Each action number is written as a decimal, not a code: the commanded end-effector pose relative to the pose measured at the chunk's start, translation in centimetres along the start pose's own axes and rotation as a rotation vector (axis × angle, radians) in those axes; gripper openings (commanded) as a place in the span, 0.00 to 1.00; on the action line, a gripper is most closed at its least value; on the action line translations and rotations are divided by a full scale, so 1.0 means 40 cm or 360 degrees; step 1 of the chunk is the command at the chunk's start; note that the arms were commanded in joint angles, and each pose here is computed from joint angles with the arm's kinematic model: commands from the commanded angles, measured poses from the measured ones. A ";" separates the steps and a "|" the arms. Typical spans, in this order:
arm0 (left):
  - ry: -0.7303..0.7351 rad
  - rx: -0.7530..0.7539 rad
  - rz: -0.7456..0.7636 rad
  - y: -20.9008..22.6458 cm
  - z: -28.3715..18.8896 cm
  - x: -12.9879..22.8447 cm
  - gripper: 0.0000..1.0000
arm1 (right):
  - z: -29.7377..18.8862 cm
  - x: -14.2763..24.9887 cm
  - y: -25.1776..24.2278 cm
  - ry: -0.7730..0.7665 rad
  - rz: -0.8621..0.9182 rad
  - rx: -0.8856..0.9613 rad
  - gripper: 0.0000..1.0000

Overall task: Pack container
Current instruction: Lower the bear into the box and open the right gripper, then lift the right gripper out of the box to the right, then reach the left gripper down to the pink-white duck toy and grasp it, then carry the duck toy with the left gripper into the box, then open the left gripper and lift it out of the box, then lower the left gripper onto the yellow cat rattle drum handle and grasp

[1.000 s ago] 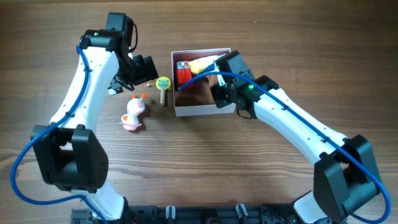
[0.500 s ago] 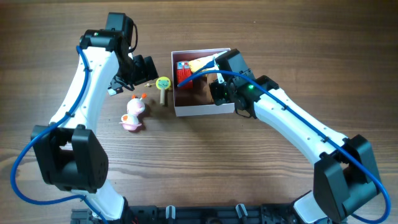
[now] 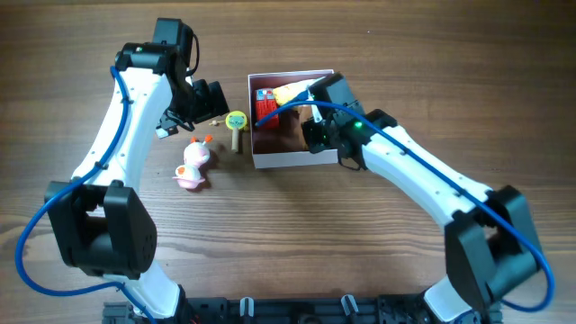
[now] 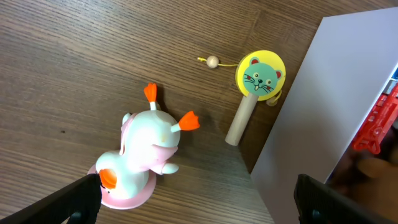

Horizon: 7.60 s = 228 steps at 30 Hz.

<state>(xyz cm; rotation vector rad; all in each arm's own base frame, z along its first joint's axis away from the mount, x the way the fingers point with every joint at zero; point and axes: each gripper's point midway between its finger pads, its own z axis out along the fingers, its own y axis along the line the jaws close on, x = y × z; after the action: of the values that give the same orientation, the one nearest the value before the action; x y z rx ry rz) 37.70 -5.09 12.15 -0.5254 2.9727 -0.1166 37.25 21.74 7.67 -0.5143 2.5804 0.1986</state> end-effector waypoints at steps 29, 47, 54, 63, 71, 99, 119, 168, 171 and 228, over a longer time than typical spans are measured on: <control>-0.0012 -0.0006 -0.0001 0.006 -0.006 0.000 1.00 | -0.108 -0.170 0.019 -0.0270 -0.0046 -0.0029 0.74; -0.0011 -0.0006 -0.0002 0.006 -0.006 0.001 1.00 | -0.380 -0.034 -0.384 -0.0174 0.0615 0.0603 1.00; -0.0010 -0.0006 -0.0001 0.006 -0.005 0.001 1.00 | -0.379 -0.020 -0.392 -0.0140 0.0628 0.0614 0.99; -0.0047 0.0012 0.0000 -0.001 -0.006 -0.013 1.00 | -0.379 -0.020 -0.392 -0.0140 0.0628 0.0614 0.99; -0.0096 0.0037 0.0003 -0.011 -0.007 -0.032 1.00 | -0.379 -0.020 -0.392 -0.0140 0.0628 0.0614 0.99; 0.0146 -0.0239 0.0006 0.127 0.223 0.139 1.00 | -0.379 -0.020 -0.392 -0.0140 0.0628 0.0614 0.99; -0.0001 -0.0223 0.0086 0.115 0.147 0.088 0.04 | -0.379 -0.020 -0.392 -0.0141 0.0628 0.0614 0.99; -0.0258 -0.0010 0.1608 -0.346 0.055 0.187 0.36 | -0.379 -0.020 -0.392 -0.0141 0.0628 0.0614 0.99; -0.0260 0.0004 0.1608 -0.350 0.055 0.188 0.47 | -0.379 -0.020 -0.392 -0.0140 0.0628 0.0614 0.99; 0.0138 0.0028 0.0238 -0.066 0.294 0.089 0.64 | -0.379 -0.021 -0.392 -0.0141 0.0628 0.0614 0.99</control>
<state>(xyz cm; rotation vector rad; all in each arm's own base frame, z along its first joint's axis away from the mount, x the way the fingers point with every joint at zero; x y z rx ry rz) 37.51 -8.78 1.57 -0.3090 3.0422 -0.1394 36.98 4.30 19.47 0.1253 2.5515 -0.1333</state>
